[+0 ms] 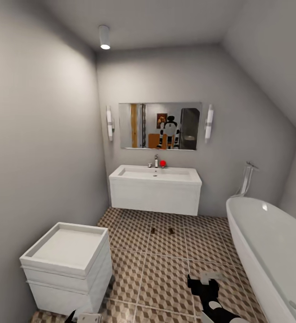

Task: Take the four mousetraps from the cabinet in the bathroom and place them on the bathroom floor. Make sure all four end up on the same floor surface, and ensure that at least two of them are either under or directly next to the same bathroom sink.

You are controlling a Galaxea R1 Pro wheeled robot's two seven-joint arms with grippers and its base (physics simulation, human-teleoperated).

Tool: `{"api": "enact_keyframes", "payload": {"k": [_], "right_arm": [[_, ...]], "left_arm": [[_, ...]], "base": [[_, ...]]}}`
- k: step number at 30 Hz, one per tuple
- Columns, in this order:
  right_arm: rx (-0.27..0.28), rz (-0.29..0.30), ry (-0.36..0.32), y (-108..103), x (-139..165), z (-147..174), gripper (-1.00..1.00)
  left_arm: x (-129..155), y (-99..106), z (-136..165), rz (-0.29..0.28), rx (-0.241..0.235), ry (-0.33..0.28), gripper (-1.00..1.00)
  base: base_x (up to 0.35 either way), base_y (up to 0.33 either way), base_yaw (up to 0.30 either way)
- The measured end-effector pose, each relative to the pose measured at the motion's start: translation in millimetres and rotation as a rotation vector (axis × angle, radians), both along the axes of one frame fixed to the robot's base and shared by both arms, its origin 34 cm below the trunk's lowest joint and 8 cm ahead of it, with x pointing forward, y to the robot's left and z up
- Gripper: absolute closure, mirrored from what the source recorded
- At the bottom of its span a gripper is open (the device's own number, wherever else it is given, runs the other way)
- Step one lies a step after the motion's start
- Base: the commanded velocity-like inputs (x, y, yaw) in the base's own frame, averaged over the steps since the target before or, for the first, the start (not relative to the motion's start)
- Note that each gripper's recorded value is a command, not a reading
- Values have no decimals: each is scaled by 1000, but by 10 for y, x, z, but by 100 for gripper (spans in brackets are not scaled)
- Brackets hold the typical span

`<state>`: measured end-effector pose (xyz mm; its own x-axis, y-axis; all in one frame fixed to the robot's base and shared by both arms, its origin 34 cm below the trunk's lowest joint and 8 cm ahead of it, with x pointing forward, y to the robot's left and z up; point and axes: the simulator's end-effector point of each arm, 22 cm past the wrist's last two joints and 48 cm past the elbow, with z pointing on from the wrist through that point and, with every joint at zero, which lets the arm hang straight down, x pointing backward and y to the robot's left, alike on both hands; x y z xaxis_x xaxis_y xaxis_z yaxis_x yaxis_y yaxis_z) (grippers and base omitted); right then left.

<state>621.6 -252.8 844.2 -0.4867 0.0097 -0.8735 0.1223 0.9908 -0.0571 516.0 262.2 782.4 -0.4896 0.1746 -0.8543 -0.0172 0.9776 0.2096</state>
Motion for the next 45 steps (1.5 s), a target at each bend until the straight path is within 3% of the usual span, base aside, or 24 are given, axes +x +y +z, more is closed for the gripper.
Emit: {"api": "enact_keyframes", "payload": {"k": [45], "right_arm": [[-2, -1, -1, -17, 2, 2, -100]], "left_arm": [[1, -12, -1, -1, -1, 0, -100]], "base": [[-5, 0, 254]]}}
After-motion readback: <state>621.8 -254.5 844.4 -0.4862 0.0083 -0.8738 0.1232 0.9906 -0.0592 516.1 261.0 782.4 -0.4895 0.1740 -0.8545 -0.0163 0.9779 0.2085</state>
